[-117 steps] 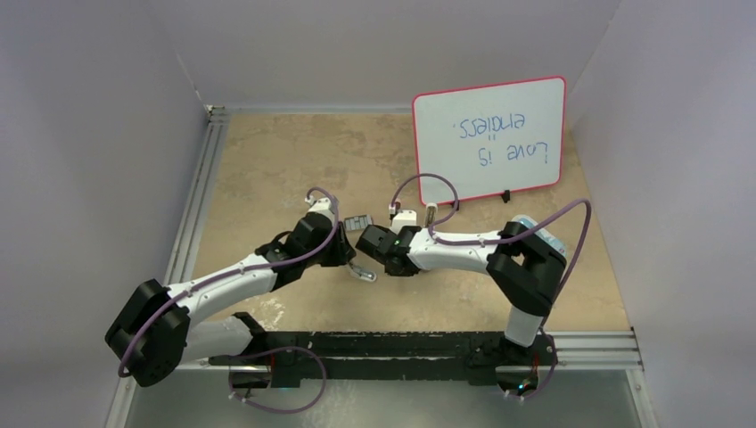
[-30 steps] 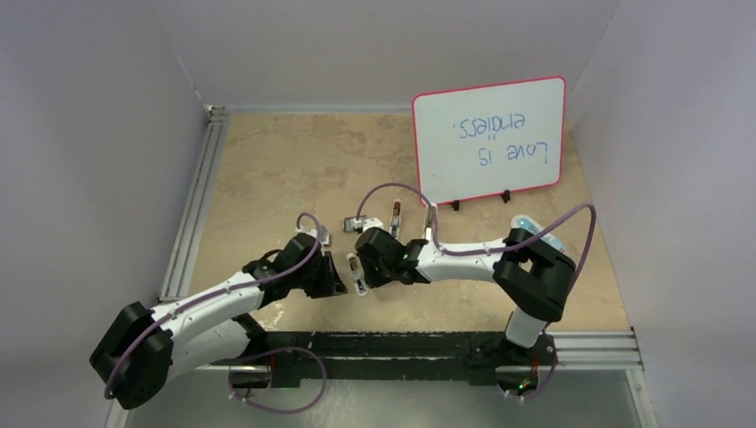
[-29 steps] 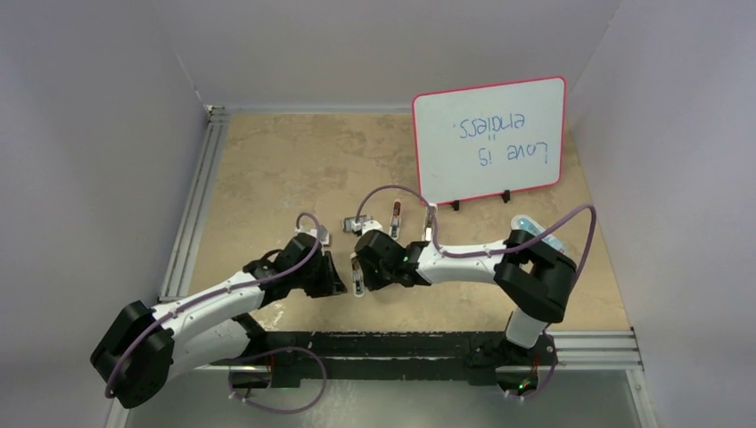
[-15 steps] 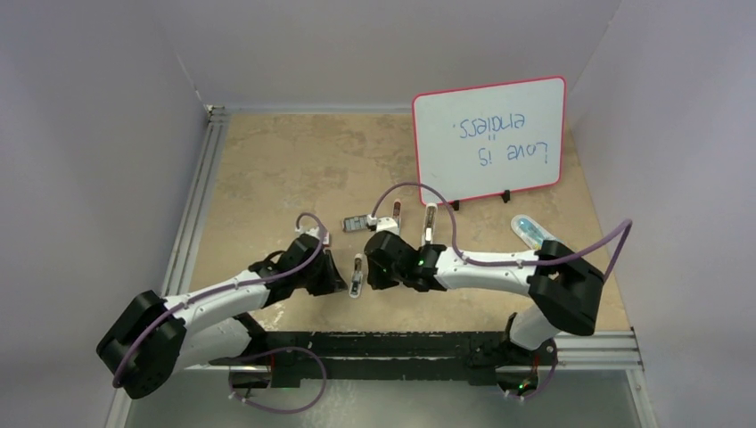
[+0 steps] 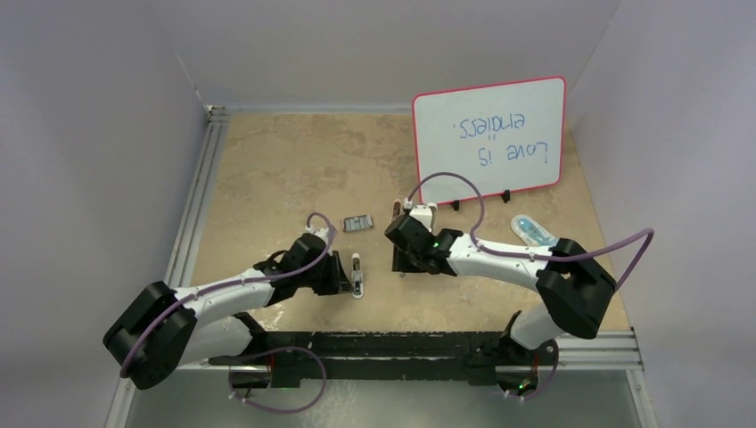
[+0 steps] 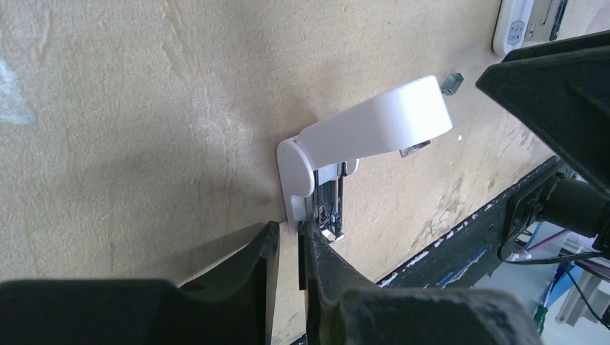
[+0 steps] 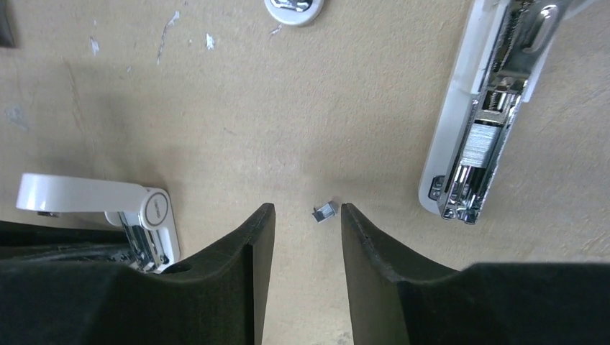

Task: Load the staples into the stapler
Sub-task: Pick up the staple from the center of the board, then place the staple at the center of the board.

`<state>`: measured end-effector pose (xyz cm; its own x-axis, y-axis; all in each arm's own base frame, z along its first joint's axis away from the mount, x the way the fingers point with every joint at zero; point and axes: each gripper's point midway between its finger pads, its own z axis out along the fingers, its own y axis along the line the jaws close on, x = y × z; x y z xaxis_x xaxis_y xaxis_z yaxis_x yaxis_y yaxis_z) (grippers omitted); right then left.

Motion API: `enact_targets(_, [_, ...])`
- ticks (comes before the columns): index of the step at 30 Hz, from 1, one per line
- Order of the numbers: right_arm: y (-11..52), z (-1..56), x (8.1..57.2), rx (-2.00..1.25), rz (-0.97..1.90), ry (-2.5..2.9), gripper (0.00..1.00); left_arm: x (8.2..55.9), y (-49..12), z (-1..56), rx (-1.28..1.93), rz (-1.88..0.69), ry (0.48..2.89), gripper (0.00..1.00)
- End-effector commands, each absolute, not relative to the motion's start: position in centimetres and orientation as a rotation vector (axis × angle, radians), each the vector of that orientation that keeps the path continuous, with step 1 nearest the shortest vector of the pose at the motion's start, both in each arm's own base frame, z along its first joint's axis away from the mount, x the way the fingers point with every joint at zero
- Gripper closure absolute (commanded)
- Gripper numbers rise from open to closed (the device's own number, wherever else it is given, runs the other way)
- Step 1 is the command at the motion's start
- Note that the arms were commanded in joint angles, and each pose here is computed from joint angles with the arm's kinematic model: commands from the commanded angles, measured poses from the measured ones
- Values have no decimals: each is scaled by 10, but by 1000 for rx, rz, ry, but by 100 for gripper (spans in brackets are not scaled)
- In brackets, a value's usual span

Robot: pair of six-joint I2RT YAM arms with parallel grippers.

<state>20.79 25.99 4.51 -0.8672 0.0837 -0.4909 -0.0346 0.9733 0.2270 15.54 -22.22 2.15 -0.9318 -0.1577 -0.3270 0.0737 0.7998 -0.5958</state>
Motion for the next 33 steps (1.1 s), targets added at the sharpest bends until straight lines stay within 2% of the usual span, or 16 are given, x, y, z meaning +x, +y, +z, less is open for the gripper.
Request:
enact_targets(1, [255,37,199,-80,276,2638,58,164,-228,32,-4,-926,2555,85])
enact_targets(9, [252,18,197,-223,214,2668,57,165,-220,34,-40,-879,2546,85])
enact_targets(15, [252,14,203,-236,177,2656,62,165,-218,35,-51,-867,2545,85])
enact_targets(23, [251,19,198,-236,179,2678,87,168,-216,41,-51,-851,2529,85])
enact_targets(29, [267,50,186,-271,361,2681,89,172,-216,47,-46,-844,2507,85])
enact_targets(33, [271,61,168,-331,462,2730,86,174,-217,50,-38,-842,2495,85])
